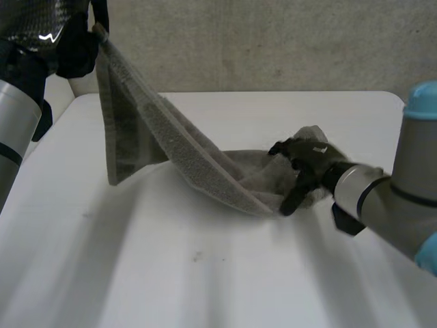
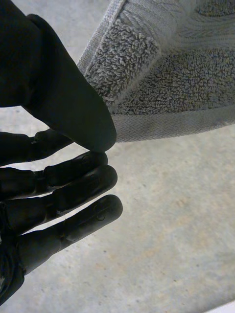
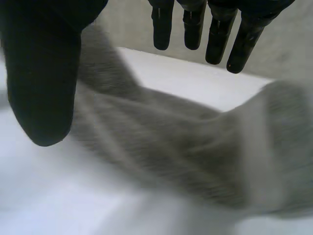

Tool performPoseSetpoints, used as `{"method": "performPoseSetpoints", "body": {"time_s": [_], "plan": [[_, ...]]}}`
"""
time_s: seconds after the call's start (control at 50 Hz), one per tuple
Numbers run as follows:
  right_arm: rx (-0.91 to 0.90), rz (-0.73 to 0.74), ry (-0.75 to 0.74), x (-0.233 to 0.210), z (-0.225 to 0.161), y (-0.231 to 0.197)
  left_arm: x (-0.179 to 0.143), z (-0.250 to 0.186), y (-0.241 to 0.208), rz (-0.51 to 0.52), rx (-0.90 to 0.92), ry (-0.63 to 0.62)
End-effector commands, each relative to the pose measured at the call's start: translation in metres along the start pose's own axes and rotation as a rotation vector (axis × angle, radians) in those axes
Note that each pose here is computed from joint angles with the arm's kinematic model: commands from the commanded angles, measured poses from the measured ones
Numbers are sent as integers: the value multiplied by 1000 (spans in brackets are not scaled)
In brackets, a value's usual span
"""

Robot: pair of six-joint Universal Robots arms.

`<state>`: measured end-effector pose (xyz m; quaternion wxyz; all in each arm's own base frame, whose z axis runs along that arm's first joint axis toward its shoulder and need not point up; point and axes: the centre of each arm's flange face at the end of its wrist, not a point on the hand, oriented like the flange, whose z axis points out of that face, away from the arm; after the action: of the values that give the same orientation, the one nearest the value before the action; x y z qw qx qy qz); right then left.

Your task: Fold the laundry

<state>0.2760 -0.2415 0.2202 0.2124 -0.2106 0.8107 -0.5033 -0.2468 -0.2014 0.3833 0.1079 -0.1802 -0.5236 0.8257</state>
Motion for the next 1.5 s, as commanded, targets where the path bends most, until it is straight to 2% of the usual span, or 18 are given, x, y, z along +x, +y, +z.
{"method": "performPoseSetpoints", "body": {"time_s": [0.02,0.14,0.28,0.44,0.48,0.54,0.74,0.92,1.04,1.08,1.1,1.12,1.14,1.18,1.24,1.36,1.46,1.5], "plan": [[-20,151,-129,-36,2,19,9,-2,-13,-16,25,29],[16,129,-152,-50,29,41,10,-4,-12,-22,21,31],[197,77,74,-25,40,19,6,-4,-4,-21,-6,2],[354,-383,148,-22,-8,-43,-8,-6,28,10,-95,-36],[303,-555,154,-24,-18,-40,-10,-6,39,16,-128,-44],[251,-630,156,-25,-30,-40,-8,-8,74,19,-237,-33],[-49,-660,22,-30,-41,-2,25,-46,166,11,-585,84],[-218,-835,-53,-25,-12,29,35,-39,193,18,-647,115],[101,-887,170,-17,41,-42,26,35,153,41,-393,62],[424,-877,362,-17,52,-112,21,61,130,32,-282,31],[426,-876,362,-17,52,-113,16,85,104,34,-158,-1],[613,-854,437,-19,49,-148,9,106,73,28,-23,-43],[615,-854,437,-19,49,-149,9,106,73,28,-22,-43],[962,-828,538,-27,33,-202,-4,130,20,-4,198,-141],[1165,-830,575,-33,15,-226,-10,134,2,-25,268,-189],[1053,-920,424,-39,21,-200,-9,124,0,-40,255,-218],[740,-961,207,-42,35,-146,-3,94,40,-14,92,-182],[501,-965,72,-40,40,-102,1,72,71,-3,-18,-158]]}}
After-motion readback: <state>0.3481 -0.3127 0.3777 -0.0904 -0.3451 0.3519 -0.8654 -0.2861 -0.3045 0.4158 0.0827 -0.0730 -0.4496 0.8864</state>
